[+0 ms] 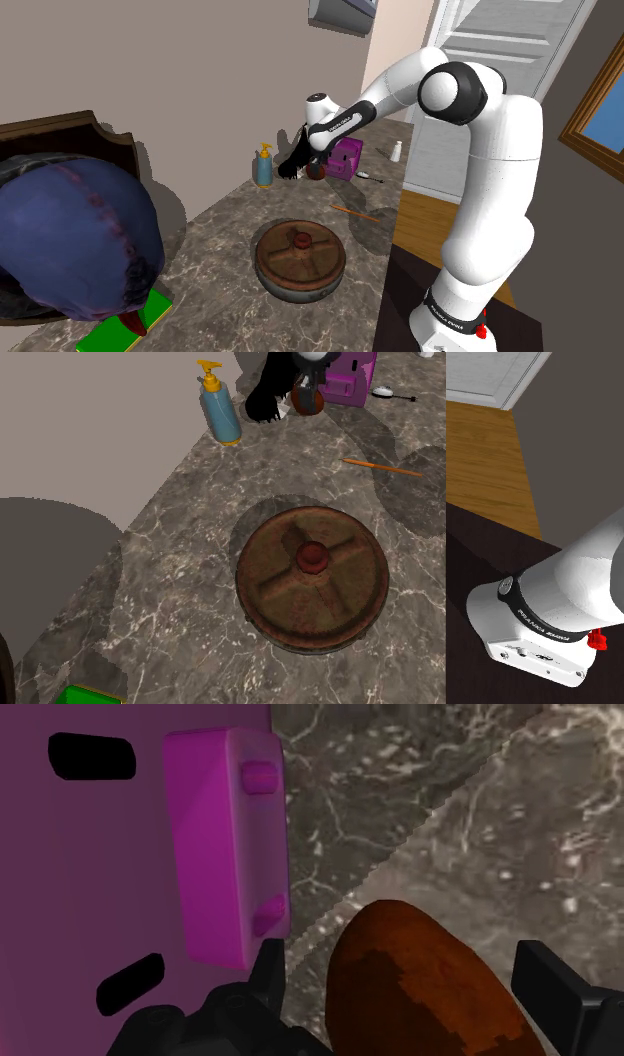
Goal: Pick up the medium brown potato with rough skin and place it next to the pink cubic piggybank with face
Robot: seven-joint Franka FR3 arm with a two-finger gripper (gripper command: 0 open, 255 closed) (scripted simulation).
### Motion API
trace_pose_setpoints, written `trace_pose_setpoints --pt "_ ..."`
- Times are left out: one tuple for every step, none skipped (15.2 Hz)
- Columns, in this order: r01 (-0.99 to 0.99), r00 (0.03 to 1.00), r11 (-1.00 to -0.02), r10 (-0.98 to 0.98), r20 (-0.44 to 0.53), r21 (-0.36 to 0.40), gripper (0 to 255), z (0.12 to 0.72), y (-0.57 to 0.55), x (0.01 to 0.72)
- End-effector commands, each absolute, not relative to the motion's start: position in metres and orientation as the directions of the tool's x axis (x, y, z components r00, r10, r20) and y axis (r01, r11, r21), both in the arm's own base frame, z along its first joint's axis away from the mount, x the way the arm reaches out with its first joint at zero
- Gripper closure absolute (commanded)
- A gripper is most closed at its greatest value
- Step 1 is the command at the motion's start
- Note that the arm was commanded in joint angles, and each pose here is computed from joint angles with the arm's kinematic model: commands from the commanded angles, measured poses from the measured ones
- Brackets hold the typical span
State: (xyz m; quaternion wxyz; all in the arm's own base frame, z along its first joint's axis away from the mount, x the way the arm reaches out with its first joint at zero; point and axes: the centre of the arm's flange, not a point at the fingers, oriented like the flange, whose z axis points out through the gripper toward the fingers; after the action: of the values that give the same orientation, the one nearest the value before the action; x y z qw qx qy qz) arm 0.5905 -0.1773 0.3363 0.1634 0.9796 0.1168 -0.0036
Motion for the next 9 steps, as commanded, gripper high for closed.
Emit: trace_pose_setpoints --pt "0.23 0.973 -0.919 0.228 -0.046 0.319 0 0.336 -0.177 0.59" --pt "0.23 0.973 -0.92 0.228 -0.046 0.319 0 0.335 -0.177 0.591" --pt "0.23 0.973 -0.92 0.228 -0.046 0.319 0 0.347 -0.173 0.59" --pt "0.23 0.973 -0.92 0.228 -0.046 0.319 0 0.36 -0.169 0.59" --pt "0.23 0.973 -0.92 0.228 -0.046 0.319 0 0.372 -0.164 0.589" --pt "0.23 0.973 -0.92 0.228 -0.046 0.319 0 0.382 -0.161 0.589" --pt "0.23 0.973 -0.92 0.228 -0.046 0.319 0 0.382 -0.161 0.589" --pt "0.23 0.973 -0.92 0.228 -0.046 0.319 0 0.382 -0.161 0.589" --pt "0.23 0.973 -0.92 0.228 -0.046 0.319 0 0.382 -0.161 0.589"
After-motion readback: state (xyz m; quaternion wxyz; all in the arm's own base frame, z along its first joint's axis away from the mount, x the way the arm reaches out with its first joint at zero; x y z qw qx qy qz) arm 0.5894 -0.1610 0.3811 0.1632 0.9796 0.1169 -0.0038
